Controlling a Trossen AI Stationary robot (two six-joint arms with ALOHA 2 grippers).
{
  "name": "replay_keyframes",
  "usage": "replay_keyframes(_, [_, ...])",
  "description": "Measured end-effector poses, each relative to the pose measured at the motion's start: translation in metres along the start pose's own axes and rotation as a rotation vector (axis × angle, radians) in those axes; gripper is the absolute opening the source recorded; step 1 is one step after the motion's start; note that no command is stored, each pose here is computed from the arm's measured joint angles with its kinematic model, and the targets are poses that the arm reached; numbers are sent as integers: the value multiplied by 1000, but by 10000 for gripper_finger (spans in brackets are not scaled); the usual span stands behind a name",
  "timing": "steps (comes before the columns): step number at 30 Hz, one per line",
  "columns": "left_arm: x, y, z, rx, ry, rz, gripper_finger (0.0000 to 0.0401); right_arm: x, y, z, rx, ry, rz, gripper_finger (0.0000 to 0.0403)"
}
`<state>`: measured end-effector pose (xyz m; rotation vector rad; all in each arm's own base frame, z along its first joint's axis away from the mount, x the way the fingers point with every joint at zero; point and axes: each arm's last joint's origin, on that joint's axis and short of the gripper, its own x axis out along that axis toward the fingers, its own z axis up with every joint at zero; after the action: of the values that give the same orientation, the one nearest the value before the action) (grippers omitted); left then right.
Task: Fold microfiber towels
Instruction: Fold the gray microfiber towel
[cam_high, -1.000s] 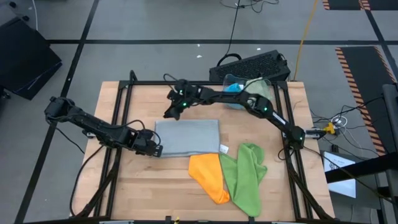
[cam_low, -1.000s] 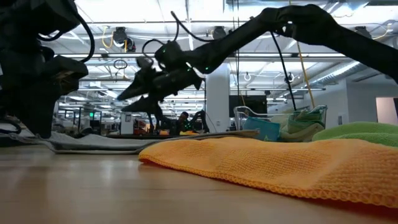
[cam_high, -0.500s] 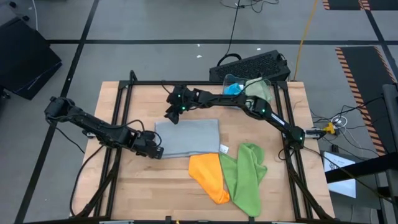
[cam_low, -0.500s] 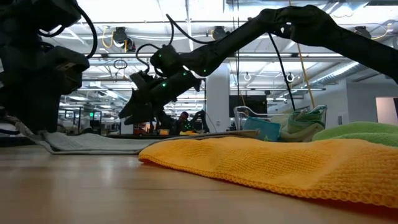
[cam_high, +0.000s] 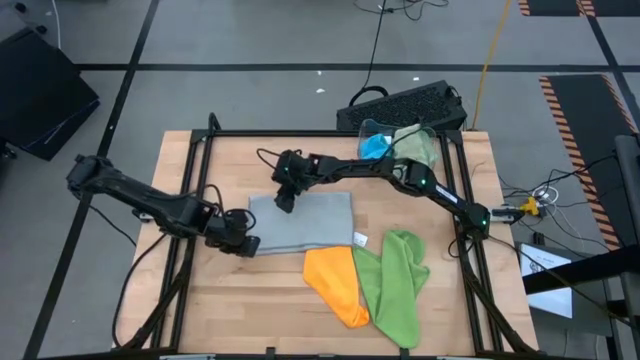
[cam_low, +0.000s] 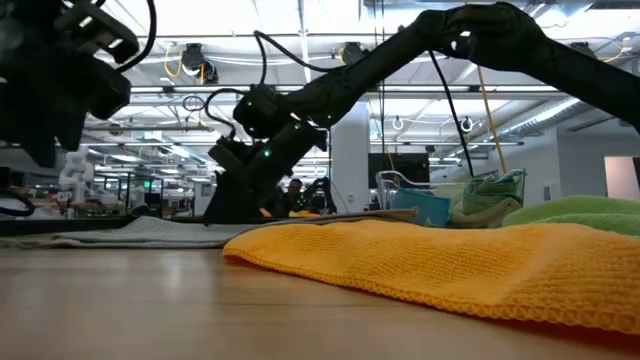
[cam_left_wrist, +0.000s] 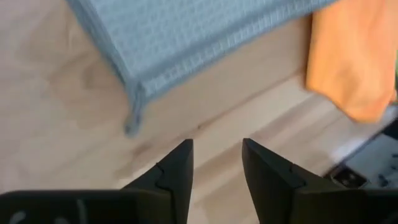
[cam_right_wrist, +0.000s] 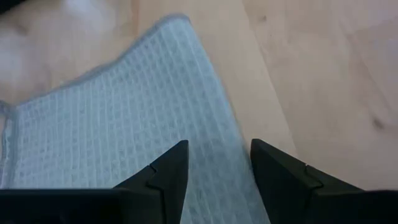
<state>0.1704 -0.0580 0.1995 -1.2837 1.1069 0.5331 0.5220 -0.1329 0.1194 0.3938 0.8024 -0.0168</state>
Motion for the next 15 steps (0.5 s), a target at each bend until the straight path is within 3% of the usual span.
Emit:
replay_keyframes(4, [-6, 7, -1, -20, 31, 41, 138, 4, -3, -13, 12, 34, 27, 164])
replay_keyframes(10, [-11, 16, 11, 19, -60, 106, 143, 2, 5, -16, 35, 88, 130, 163])
replay_keyframes(15, [-14, 19, 32, 143, -163, 141, 193, -3, 26, -16, 1, 122, 174, 137])
